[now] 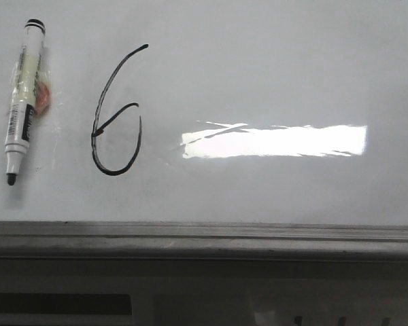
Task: Write number 6 on whiteboard
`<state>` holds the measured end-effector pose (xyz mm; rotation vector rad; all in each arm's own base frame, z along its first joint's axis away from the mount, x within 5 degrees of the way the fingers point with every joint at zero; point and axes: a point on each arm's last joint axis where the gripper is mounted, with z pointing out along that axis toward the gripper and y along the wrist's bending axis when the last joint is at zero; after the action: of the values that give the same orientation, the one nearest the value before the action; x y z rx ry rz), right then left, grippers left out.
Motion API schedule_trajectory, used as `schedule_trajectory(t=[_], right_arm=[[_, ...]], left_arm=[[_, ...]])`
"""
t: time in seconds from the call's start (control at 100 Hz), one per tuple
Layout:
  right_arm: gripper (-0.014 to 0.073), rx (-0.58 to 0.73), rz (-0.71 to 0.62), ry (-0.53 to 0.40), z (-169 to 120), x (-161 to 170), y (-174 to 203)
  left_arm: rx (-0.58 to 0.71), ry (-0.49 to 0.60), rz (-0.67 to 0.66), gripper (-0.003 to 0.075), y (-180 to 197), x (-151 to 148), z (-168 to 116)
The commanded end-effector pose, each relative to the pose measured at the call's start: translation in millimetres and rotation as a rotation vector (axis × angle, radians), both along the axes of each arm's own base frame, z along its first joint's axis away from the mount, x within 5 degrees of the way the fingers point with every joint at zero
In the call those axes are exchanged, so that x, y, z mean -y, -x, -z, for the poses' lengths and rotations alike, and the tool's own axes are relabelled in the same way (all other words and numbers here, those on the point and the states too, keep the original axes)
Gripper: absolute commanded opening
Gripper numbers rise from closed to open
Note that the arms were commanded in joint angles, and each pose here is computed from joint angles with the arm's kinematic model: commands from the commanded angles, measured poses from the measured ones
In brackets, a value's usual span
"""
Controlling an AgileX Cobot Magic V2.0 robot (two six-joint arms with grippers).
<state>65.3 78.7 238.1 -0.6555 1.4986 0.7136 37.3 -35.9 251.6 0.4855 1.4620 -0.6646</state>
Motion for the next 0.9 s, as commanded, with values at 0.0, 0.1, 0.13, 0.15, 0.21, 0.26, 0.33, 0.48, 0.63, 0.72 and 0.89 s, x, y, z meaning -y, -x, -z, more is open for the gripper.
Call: schedule_trajectory(t=[0.0, 0.1, 0.13, 0.15, 0.21, 0.26, 0.33, 0.48, 0.63, 0.72, 0.89], right_arm=[[-0.0064, 0.083, 0.017, -0.061, -15, 0, -2], [-0.0064, 0.083, 0.017, -0.061, -15, 0, -2], [-0.0064, 0.083, 0.017, -0.061, -15, 0, -2], [-0.0064, 0.083, 0.017, -0.061, -15, 0, -2], [-0.0064, 0.083, 0.017, -0.061, -15, 0, -2], [-0.0064, 0.083, 0.017, -0.061, -15, 0, -2], [-0.0064, 0.083, 0.017, -0.061, -15, 0, -2], [-0.0064, 0.083, 0.017, -0.061, -15, 0, -2], [-0.0064, 0.083, 0.017, -0.061, -15, 0, -2], [-0.0064, 0.083, 0.017, -0.061, -15, 0, -2], [-0.0064, 0.083, 0.017, -0.061, -15, 0, -2]], left_arm=[[0.058, 0.061, -0.021, -0.0020, 0, -2, -14], [0.053, 0.059, -0.022, -0.0020, -1, -2, -12], [0.058, 0.039, -0.027, -0.0020, -1, -2, -10], [0.066, 0.025, -0.033, -0.0020, -2, -2, -9], [0.121, -0.057, -0.074, -0.0020, -4, -3, -5], [0.125, -0.082, -0.113, -0.0020, -6, -4, 0], [0.090, -0.088, -0.181, -0.0020, -10, -6, 11], [-0.013, -0.020, -0.357, -0.0020, -19, -13, 40], [-0.037, -0.029, -0.518, -0.0020, -18, -23, 51], [-0.024, -0.021, -0.602, -0.0020, -17, -28, 50], [-0.068, -0.033, -0.698, -0.0020, -18, -33, 54]])
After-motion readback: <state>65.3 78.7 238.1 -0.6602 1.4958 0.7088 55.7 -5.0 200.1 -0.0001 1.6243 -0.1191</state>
